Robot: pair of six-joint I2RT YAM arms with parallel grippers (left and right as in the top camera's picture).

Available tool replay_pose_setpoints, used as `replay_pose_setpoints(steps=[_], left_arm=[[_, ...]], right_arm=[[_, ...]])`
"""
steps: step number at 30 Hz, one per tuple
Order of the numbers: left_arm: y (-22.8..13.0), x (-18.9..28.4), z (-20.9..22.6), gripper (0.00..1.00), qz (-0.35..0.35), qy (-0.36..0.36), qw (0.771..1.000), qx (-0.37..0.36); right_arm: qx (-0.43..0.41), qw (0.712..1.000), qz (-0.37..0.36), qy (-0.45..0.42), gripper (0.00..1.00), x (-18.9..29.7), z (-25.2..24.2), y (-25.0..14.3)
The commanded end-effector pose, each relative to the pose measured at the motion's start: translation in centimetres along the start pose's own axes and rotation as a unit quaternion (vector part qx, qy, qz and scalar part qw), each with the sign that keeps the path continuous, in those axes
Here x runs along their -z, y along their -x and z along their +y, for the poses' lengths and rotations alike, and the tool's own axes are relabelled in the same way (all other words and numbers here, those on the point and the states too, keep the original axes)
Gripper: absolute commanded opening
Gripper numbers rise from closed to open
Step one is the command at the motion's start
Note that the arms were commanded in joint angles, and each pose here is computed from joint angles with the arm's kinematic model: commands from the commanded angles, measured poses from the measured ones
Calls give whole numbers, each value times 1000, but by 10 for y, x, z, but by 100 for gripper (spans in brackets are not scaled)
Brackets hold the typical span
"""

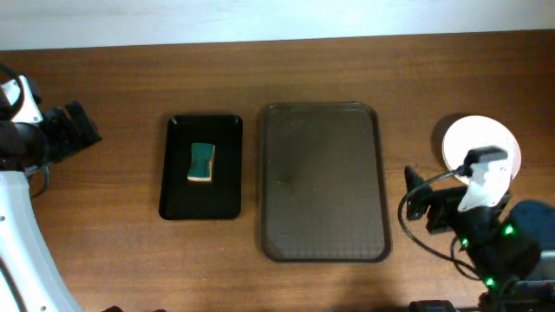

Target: Clean dirty plates on tray and stack at the side

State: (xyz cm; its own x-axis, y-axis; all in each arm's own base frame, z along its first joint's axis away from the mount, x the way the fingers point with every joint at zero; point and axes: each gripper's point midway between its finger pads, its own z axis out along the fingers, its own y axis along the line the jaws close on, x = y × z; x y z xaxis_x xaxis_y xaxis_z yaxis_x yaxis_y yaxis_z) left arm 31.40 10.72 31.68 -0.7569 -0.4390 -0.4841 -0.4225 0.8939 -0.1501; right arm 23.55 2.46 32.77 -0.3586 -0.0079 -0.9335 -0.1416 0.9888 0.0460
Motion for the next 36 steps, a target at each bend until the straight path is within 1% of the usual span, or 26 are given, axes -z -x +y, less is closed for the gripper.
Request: replay_pose_setpoints(steps=[1,4,8,10,13,17,21,24,29,33,34,36], left_arm=[[1,6,0,100,-9,-3,1000,-3],[1,6,0,100,-9,-3,1000,-3],[1,6,0,100,-9,-3,1000,-3],[1,6,0,100,-9,-3,1000,-3],[1,6,0,100,-9,-3,1000,-3],[1,6,0,100,-9,-3,1000,-3],[1,6,0,100,-9,-3,1000,-3],[1,6,0,100,-9,-3,1000,-3],[1,6,0,100,-9,-3,1000,-3],[1,6,0,100,-9,-3,1000,-3],[1,6,0,100,-9,-3,1000,-3],[1,6,0,100,-9,-3,1000,-3]], right_arm=[[9,1000,-10,-1,98,3,1,-41],[9,999,-33,-2,98,11,2,-59],[27,991,-133,-21,98,26,-1,-50],[31,987,-157,-22,98,25,-1,-58],[28,985,-168,-18,99,7,-3,-76],[31,980,-196,-21,98,-14,-7,-82],[35,976,-214,-20,98,-40,-10,-102],[41,967,-252,-20,98,-48,-12,-107],[38,970,-239,-23,98,-51,-13,-112],[30,984,-177,-23,98,-64,-15,-141],[26,989,-145,-23,98,-69,-16,-156],[26,989,-146,-22,98,-69,-16,-155]])
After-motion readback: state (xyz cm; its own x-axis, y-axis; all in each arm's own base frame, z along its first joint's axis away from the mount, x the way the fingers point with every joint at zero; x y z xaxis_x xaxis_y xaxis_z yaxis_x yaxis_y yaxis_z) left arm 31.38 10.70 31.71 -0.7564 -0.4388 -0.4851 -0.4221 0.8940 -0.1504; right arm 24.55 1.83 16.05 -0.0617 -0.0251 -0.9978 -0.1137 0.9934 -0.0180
